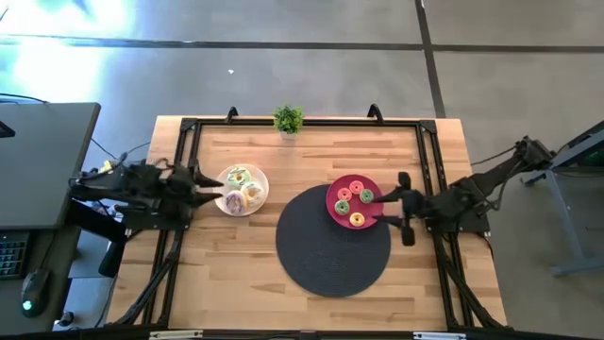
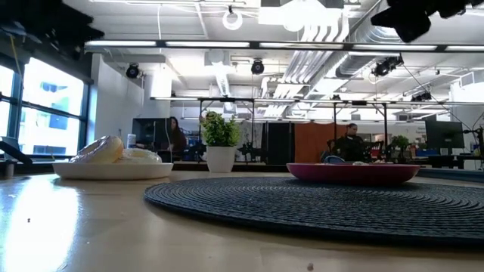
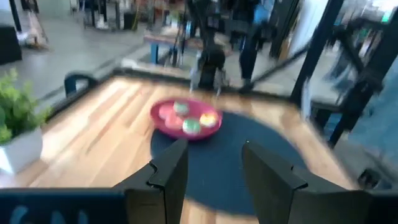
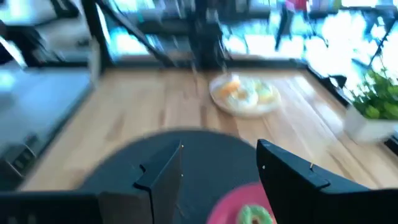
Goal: Pick & Place donuts
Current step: Return to home position
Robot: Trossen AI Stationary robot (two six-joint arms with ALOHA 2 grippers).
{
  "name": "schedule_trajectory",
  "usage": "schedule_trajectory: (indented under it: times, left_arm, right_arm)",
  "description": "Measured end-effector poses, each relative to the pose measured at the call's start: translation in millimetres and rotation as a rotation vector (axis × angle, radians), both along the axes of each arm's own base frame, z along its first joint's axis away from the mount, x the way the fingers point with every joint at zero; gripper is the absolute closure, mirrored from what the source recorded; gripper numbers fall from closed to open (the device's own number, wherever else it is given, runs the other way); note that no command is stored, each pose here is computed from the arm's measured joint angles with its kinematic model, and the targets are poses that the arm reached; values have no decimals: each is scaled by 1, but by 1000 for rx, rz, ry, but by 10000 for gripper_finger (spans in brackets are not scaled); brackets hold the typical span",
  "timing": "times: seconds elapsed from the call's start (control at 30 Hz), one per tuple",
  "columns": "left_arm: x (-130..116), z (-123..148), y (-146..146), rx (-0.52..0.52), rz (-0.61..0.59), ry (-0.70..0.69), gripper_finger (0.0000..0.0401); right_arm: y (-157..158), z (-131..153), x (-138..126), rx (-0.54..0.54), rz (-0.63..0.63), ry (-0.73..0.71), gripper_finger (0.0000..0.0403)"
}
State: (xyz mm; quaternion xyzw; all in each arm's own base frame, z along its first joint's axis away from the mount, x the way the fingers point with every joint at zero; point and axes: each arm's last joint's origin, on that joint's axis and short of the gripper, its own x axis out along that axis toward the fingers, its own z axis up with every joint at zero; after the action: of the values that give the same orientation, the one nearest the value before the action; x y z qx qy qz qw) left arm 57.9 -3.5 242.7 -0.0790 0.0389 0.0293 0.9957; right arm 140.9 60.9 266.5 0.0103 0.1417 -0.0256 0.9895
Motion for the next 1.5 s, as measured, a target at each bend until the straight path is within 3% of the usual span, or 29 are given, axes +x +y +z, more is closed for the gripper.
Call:
schedule_trajectory:
  times: [0.23, 0.5, 0.7, 1.1, 1.5]
  left_arm:
    - [17, -20, -3, 61, 0, 23, 256]
    - [22, -24, -4, 59, -10, -56, 256]
    - [30, -40, -7, 50, -78, -96, 256]
    - [39, -68, -9, 45, -75, -111, 256]
    - [40, -69, -9, 50, -71, -123, 256]
  right_arm:
    - [-17, -27, -33, 65, 47, -259, 206]
    - [-28, -48, -52, 94, 51, -395, 206]
    - [-28, -63, -54, 76, 56, -440, 206]
    - [-29, -72, -52, -4, -2, -418, 206]
    - [-29, -86, -50, 9, -12, -412, 206]
